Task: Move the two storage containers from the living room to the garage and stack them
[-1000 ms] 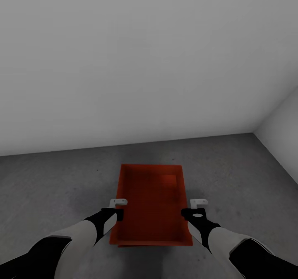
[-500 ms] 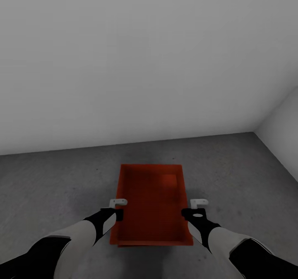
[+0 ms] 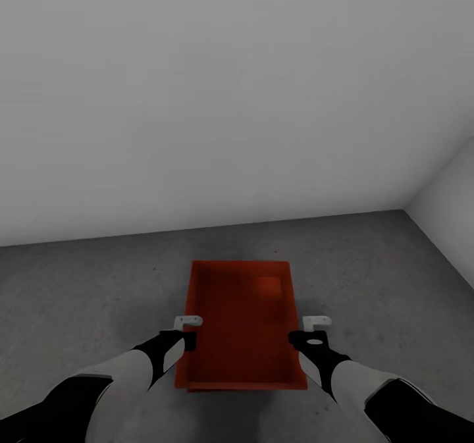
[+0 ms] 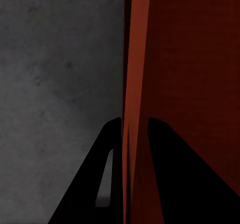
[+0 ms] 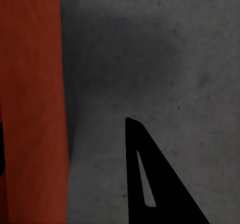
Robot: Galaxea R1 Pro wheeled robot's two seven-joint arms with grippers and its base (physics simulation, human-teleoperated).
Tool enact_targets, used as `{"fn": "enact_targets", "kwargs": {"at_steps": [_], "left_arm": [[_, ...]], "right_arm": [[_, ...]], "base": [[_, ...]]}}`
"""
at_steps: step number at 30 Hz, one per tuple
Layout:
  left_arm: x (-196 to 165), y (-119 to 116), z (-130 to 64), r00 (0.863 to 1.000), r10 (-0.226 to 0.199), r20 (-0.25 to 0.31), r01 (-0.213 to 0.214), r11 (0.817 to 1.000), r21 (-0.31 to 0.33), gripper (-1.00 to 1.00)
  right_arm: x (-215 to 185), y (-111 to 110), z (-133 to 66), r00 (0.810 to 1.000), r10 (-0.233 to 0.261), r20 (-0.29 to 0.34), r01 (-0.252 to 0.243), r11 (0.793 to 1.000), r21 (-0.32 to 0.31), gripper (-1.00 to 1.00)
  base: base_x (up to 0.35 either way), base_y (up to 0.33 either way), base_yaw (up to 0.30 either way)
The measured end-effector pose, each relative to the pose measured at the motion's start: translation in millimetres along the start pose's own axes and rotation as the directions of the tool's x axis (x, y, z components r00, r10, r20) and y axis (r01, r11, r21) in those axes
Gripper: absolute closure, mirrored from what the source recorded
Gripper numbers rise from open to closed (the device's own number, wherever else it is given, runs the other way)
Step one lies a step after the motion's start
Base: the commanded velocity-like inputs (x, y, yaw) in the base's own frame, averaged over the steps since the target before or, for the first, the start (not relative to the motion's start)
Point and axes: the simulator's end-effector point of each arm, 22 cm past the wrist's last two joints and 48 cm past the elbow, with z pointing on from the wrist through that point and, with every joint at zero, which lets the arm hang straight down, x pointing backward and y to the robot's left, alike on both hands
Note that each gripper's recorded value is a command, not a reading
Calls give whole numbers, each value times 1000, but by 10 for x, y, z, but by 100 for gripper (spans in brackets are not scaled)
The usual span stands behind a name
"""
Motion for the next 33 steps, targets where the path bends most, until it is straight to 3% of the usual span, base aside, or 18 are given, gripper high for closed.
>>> {"fn": "enact_targets", "kwargs": {"at_steps": [11,12,13,33], "left_arm": [[-2,-3,-1,1000,0,0,0,1000,-1,100],[-2,-4,-1,1000,0,1,0,1000,-1,-100],[-11,42,-1,1000,11,3,-11,1000,-21,-100],[-15,67,-1,1000,15,3,-15,999,-28,-100]], "right_arm": [[-1,-5,2,1000,2,0,-2,1000,0,100],[-2,-5,2,1000,1,0,-1,1000,0,100],[2,-16,3,1000,6,-1,-6,1000,4,-100],[11,-28,4,1000,8,-4,-8,1000,7,-100]], "base": [[0,0,0],[0,0,0],[0,0,0],[0,0,0]]}}
